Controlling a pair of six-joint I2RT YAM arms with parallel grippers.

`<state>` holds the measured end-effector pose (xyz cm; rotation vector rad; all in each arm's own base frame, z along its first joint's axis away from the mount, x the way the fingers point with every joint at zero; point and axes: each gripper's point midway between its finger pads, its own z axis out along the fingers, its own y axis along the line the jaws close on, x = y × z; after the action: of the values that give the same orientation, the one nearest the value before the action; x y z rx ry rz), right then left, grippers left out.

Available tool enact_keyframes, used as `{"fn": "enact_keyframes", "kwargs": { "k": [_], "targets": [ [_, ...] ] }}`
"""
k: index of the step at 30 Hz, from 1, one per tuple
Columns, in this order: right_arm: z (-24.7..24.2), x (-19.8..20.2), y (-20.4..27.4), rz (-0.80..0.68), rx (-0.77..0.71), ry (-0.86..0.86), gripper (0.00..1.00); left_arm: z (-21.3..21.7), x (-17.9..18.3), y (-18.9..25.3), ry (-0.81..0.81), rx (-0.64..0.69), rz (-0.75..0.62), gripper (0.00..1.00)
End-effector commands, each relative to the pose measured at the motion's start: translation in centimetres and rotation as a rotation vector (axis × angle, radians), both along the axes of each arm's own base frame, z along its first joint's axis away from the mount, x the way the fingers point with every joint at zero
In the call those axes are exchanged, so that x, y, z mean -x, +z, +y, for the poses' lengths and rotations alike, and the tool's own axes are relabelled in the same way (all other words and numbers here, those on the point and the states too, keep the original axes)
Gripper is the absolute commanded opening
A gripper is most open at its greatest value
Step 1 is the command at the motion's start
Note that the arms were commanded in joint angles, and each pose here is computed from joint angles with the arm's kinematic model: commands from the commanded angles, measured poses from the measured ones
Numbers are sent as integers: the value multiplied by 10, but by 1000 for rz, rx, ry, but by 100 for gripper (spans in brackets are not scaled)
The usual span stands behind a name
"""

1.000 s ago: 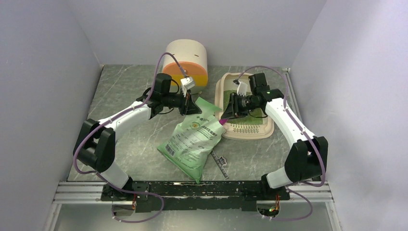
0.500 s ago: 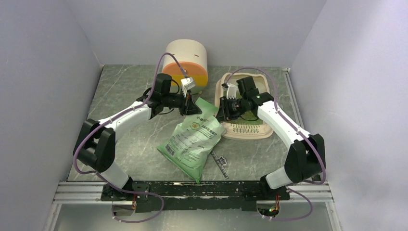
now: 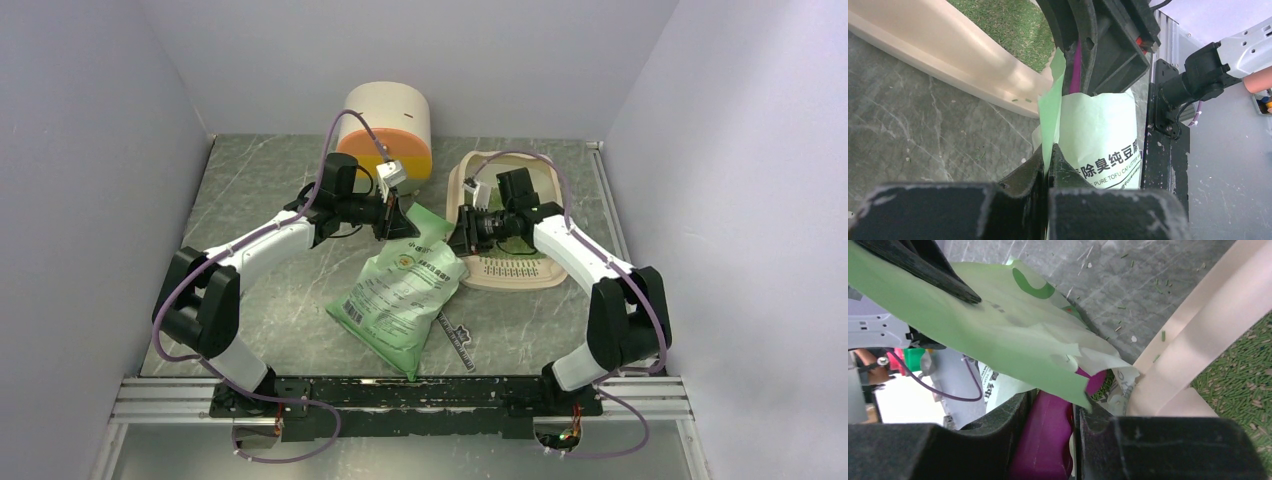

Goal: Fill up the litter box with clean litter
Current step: 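Scoop the cat litter from the cat litter bag.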

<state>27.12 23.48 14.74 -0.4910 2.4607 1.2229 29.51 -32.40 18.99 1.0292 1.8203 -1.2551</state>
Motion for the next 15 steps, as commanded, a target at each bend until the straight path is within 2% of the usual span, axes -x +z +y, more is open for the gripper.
{"fn": "enact_keyframes", "kwargs": {
  "k": [1,9,15],
  "targets": [
    [9,28,8,176,-175,41,0,-6,-2,18,-14,37,-58,5],
    [-15,27,32,222,-398,4,0,-7,1,18,-27,41,-57,5],
    [-40,18,36,243,-453,-106,0,-8,4,21,-43,49,-66,5]
  ]
}}
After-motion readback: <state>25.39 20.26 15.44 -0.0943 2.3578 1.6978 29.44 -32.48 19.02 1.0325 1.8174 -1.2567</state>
